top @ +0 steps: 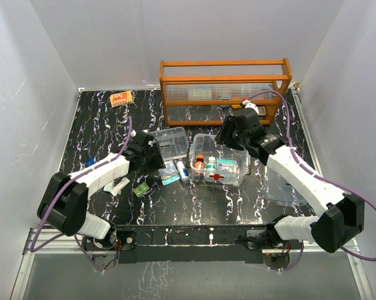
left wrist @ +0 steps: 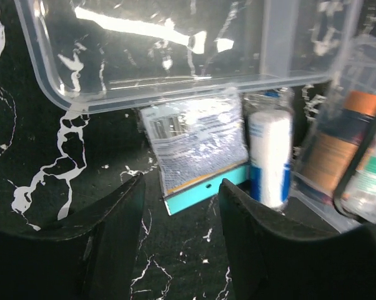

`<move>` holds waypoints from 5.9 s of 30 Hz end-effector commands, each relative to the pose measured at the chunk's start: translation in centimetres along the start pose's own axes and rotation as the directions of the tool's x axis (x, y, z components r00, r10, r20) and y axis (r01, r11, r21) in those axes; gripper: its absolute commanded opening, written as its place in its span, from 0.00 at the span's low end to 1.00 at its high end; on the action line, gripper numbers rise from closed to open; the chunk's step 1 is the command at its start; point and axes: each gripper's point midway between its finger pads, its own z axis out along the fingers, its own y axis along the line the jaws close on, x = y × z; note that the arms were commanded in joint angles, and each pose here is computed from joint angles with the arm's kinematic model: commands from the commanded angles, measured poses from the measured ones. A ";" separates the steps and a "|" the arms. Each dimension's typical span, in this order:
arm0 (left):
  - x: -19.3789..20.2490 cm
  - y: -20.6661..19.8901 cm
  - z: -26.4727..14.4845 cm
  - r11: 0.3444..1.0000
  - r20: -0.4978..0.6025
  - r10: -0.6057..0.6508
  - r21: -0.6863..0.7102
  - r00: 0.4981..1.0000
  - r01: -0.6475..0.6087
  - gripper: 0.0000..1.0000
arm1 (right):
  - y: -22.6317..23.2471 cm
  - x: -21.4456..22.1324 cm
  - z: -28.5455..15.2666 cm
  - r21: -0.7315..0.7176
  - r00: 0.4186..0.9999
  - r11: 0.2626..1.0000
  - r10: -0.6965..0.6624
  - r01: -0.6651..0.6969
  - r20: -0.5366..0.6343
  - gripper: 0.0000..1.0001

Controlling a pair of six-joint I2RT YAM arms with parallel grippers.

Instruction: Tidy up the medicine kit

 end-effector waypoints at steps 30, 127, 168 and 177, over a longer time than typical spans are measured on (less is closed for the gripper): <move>3.1 3.5 4.9 0.939 -0.203 -0.020 -0.341 0.979 -0.052 0.38 | 0.2 -0.1 -1.0 -0.095 0.994 0.992 -0.070 0.078 0.085 0.47; -11.5 -1.3 -15.2 0.968 0.641 0.225 -0.062 0.734 -0.243 0.69 | 0.0 -3.3 -4.8 0.160 0.971 0.972 -0.195 0.172 0.137 0.00; -10.7 -0.4 -14.4 0.963 0.616 0.253 -0.089 0.746 -0.253 0.74 | -5.9 7.6 5.8 0.366 0.828 0.790 -0.293 0.491 -0.479 0.06; -10.6 -0.4 -14.2 0.963 0.612 0.254 -0.091 0.749 -0.252 0.74 | -5.3 9.7 6.6 0.286 0.830 0.846 -0.278 0.450 -0.484 0.26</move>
